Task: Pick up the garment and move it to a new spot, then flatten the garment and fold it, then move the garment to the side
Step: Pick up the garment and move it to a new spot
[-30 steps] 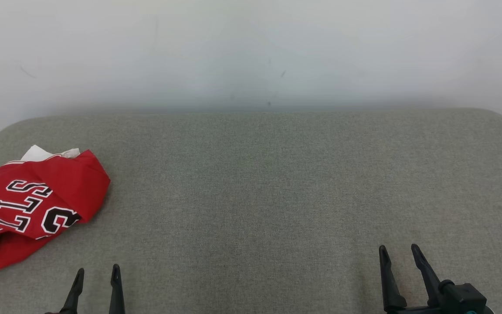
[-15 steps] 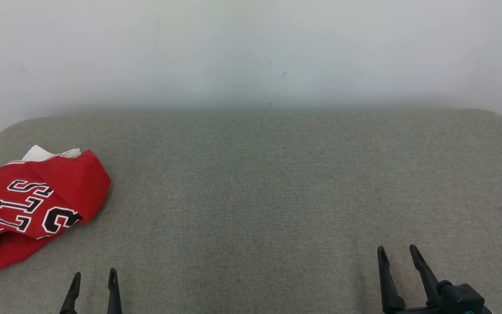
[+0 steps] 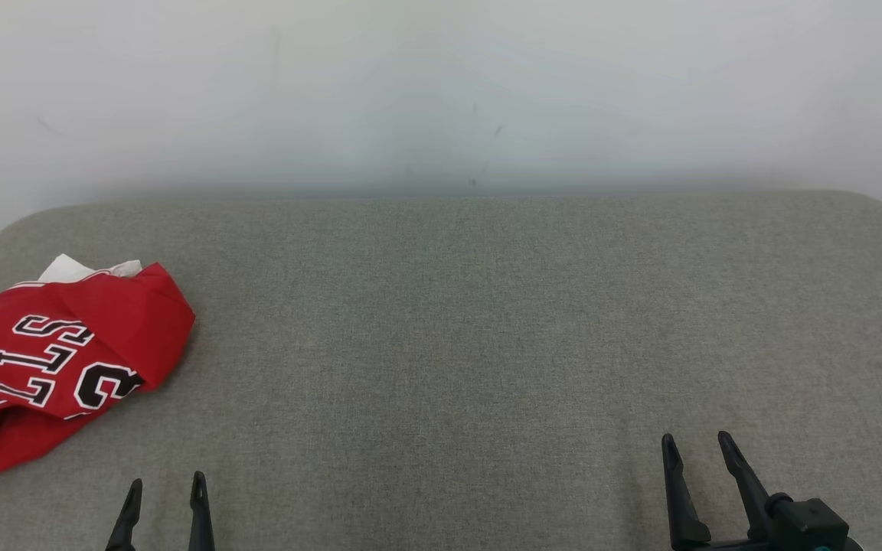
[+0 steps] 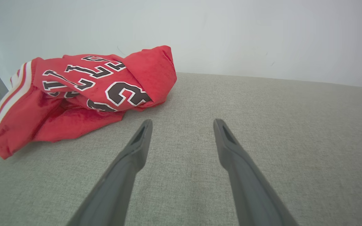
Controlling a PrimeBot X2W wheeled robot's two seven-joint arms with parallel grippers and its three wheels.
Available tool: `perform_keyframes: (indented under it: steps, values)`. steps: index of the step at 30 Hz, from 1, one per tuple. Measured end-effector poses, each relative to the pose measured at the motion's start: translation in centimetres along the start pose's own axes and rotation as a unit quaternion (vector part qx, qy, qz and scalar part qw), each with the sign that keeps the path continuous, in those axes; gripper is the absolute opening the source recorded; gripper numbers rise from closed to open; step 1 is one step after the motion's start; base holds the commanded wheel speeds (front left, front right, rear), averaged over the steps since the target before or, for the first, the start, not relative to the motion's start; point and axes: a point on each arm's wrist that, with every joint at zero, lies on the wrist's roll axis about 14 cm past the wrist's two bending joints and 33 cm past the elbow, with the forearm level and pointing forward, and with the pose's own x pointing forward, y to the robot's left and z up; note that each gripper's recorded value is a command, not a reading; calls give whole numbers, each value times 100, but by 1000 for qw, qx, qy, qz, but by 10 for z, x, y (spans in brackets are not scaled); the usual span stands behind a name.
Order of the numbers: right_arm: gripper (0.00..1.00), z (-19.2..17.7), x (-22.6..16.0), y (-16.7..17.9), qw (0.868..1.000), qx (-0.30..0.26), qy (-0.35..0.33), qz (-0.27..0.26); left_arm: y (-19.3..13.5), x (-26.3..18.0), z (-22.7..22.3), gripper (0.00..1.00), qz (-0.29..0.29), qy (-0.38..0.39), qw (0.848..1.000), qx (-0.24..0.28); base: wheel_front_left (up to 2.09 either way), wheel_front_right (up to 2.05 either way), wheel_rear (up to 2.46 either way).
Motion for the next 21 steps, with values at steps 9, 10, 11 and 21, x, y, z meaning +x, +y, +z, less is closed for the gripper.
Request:
perform_keyframes:
  steps: [9,10,11,21]
  values:
    - [100,-1,2,6,1000,0,2,10,8,-4,-1,100,14,2,1000,0,0,0,0]
    - [100,-2,3,8,1000,0,3,12,10,-5,-1,100,17,2,1000,1,0,0,0]
    - [100,-3,3,9,1000,0,5,14,11,-6,-1,100,19,2,1000,0,0,0,0]
    - [100,-9,14,40,998,-3,14,63,38,-26,3,100,70,-6,998,6,0,0,0]
